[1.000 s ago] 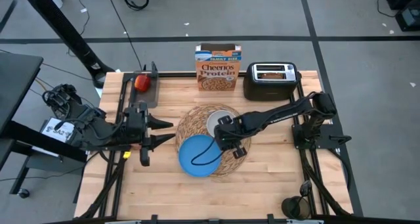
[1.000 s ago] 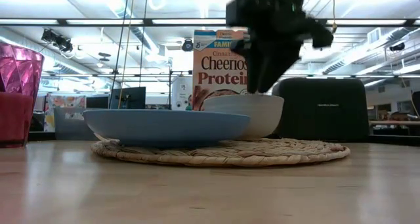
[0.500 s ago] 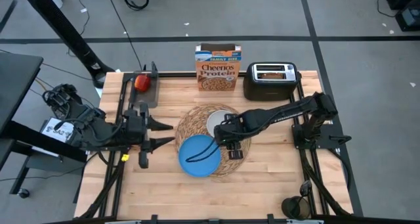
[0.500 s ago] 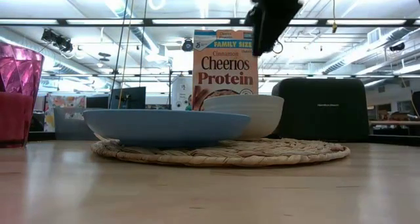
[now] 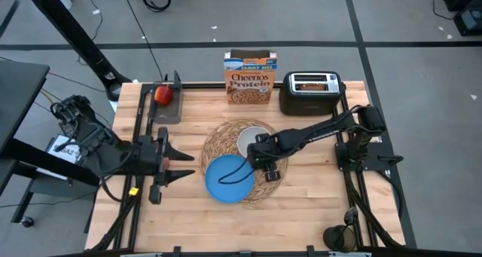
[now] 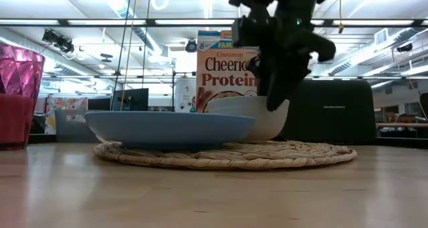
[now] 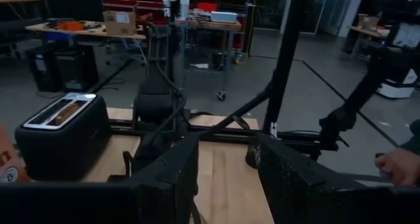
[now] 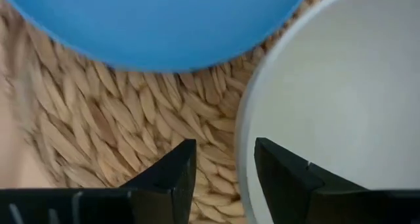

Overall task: Arrange a breakfast setting
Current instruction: Put the white bowl on the brown table mat

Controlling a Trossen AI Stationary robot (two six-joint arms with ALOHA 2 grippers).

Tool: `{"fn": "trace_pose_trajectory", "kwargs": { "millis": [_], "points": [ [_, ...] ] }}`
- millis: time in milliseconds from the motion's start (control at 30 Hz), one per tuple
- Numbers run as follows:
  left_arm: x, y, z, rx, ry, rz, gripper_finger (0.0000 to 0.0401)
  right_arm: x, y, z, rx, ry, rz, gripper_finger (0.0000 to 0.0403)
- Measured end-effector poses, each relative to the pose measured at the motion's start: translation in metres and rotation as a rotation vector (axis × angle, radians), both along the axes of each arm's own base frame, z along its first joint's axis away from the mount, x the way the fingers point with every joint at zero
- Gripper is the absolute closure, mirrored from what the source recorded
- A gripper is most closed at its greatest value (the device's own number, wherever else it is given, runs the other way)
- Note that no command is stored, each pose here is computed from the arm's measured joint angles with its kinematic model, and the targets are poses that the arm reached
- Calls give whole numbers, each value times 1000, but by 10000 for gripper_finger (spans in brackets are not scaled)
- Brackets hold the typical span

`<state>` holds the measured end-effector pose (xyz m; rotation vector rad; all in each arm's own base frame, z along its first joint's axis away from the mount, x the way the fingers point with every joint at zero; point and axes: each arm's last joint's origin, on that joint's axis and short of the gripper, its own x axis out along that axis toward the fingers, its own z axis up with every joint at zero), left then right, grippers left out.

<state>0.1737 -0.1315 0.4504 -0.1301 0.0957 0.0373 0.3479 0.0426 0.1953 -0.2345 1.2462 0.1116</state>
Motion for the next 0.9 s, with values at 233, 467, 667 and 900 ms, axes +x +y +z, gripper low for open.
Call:
{"fn": "trace_pose_trajectory", "kwargs": {
  "millis": [233,467,667,900],
  "points": [
    [4,6,0,9,0,38,245,1,1,1,-14,-6,69,336],
    [8,11,0,11,0,70,245,0,4,1,-34,-3,134,379],
    [8,12,0,11,0,73,245,1,3,1,-28,-11,119,366],
    [8,13,0,12,-2,98,245,1,2,5,-37,2,53,331]
  ]
}}
